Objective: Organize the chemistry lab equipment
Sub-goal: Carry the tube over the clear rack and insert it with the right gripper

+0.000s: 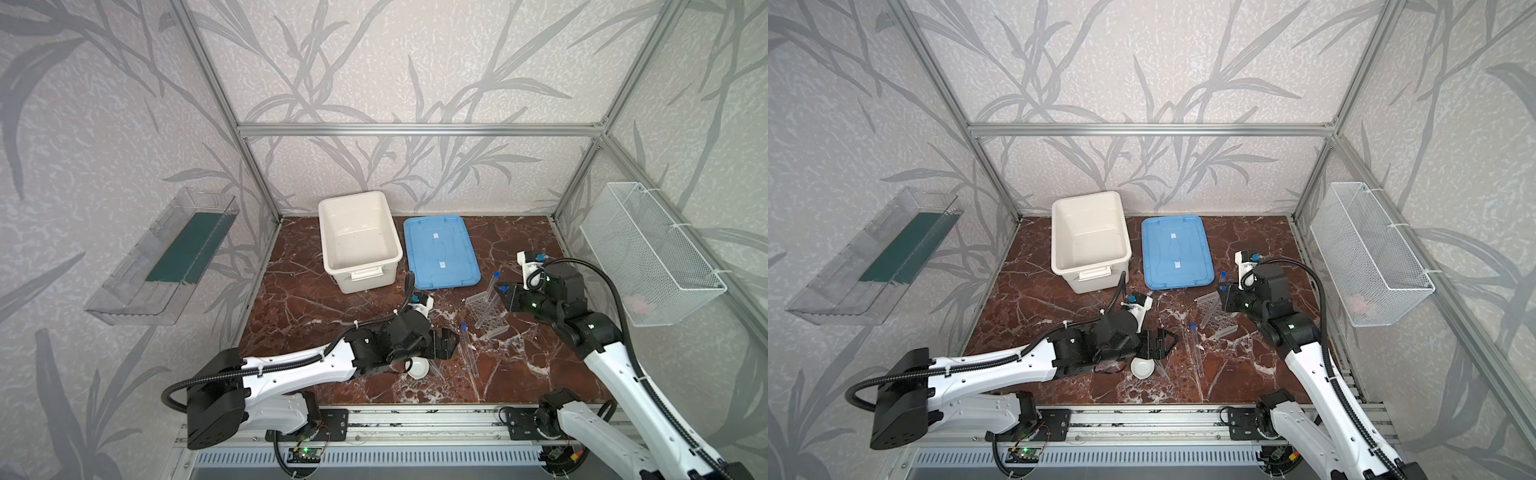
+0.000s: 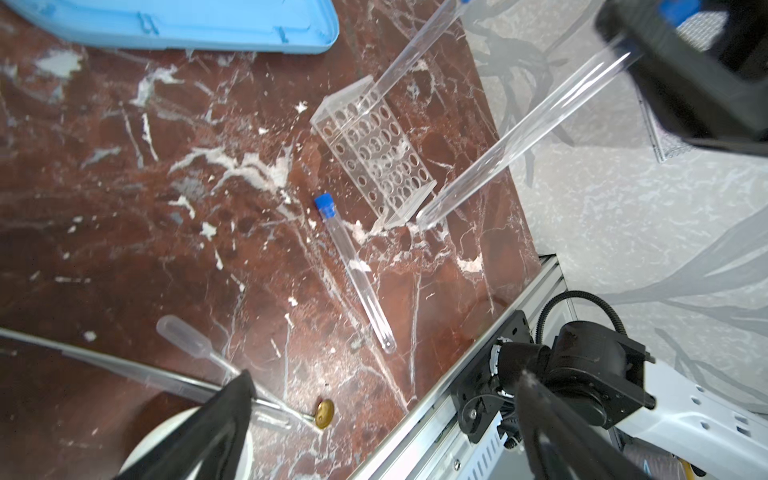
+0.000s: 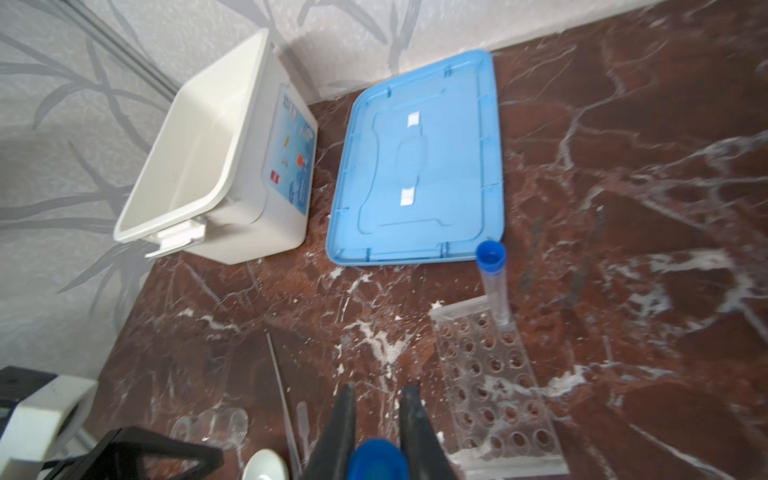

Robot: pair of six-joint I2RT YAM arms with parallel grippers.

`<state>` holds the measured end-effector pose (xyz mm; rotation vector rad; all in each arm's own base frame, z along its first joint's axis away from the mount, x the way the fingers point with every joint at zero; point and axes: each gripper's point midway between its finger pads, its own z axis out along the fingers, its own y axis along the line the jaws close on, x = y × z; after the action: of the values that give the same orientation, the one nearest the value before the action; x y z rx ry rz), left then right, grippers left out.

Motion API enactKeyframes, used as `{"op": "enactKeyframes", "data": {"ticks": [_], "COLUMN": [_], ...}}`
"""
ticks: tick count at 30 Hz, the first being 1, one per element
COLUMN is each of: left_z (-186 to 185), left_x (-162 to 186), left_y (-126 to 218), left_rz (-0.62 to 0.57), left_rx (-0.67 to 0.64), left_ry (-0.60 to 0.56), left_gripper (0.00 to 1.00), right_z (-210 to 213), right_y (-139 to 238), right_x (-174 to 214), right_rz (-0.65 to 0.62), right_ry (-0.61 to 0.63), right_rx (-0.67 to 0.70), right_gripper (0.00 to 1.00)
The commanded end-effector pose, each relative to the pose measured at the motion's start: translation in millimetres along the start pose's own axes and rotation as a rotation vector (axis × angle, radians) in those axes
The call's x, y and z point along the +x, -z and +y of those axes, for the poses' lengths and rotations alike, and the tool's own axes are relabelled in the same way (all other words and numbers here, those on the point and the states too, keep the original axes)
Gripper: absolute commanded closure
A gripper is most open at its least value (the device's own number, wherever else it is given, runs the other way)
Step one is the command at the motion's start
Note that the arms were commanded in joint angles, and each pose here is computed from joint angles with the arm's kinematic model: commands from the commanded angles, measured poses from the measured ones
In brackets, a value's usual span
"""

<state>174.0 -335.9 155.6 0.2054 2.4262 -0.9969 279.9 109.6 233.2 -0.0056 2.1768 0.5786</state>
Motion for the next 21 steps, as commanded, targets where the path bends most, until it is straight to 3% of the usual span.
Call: {"op": "enactKeyframes", "data": {"ticks": [1, 8, 15, 21], "left_z": [1.4, -52.3, -54.8, -46.1], "left_x": [-6.1, -40.5, -35.5, -39.6], "left_y": [0.2, -35.1, -79.8, -83.7], "left_rz": [-0.004, -0.059, -0.017, -0.039], "left_rx": [-0.041, 0.072, 0.055, 0.003], "left_ry": [-0.012, -0.123, -0.094, -0.122], "left_gripper": [0.01, 0.01, 0.01, 0.01], "right_z": [-27.9, -50.6, -57.0, -57.6], "right_y": [2.3, 2.2, -17.6, -26.1], "right_x": [-12.3, -32.3, -36.5, -41.2], "right_rz": [-0.084, -0.236, -0.270, -0.336], "right_ry": [0.070, 0.132, 0.147, 0.188], "right_rx": [0.162, 0.285, 0.288, 0.274], "right_gripper": [0.81, 0.80, 0.80, 0.79]}}
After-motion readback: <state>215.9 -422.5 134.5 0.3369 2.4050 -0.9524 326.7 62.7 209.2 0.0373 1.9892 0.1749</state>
